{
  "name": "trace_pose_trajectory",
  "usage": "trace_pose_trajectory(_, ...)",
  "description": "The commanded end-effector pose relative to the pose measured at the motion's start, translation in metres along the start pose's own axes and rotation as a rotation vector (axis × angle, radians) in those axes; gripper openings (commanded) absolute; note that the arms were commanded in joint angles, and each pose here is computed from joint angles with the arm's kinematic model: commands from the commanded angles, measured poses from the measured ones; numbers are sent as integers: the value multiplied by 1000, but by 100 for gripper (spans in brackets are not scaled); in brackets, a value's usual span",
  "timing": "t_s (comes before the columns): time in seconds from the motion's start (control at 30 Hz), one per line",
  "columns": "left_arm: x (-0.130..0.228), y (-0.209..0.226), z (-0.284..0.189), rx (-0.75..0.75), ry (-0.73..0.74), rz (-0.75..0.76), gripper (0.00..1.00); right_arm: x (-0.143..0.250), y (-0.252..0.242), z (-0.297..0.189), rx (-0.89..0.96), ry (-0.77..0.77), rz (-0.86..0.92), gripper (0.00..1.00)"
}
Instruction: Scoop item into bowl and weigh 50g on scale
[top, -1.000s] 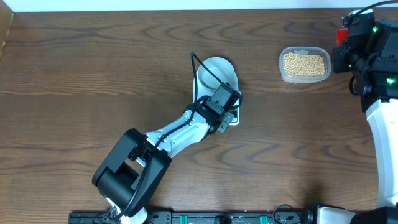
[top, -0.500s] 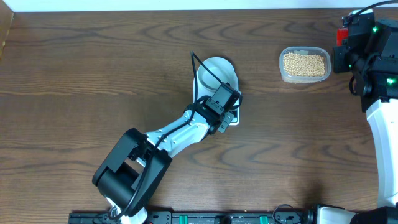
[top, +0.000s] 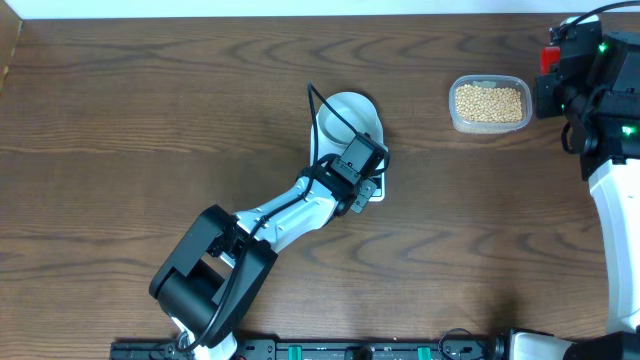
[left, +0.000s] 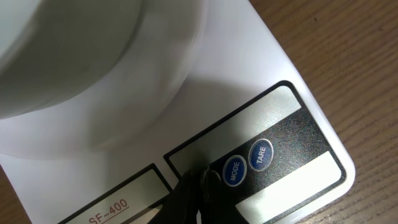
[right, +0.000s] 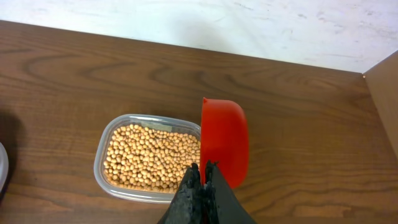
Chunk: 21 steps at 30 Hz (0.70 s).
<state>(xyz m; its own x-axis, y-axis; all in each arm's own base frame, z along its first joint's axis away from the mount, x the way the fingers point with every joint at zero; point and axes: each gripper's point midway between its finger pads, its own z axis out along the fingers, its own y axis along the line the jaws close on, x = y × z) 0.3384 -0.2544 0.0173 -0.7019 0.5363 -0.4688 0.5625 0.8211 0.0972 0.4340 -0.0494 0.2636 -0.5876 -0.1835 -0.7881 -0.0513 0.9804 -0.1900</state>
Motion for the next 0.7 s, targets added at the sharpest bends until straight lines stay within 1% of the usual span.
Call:
trace_pose_trajectory(0.0, 20, -3, 16, 4, 62, 9, 7, -5, -2, -1, 0, -10, -9, 1)
trace_pose_trajectory(0.5, 21, -3, 16, 4, 64, 10, 7, -5, -2, -1, 0, -10, -9, 1)
trace_pose_trajectory(0.6, 17, -3, 13, 4, 53, 8, 7, -5, -2, -1, 0, -10, -9, 1)
trace_pose_trajectory(0.67, 6, -2, 4, 6, 16, 3, 7, -5, -2, -1, 0, -9, -9, 1)
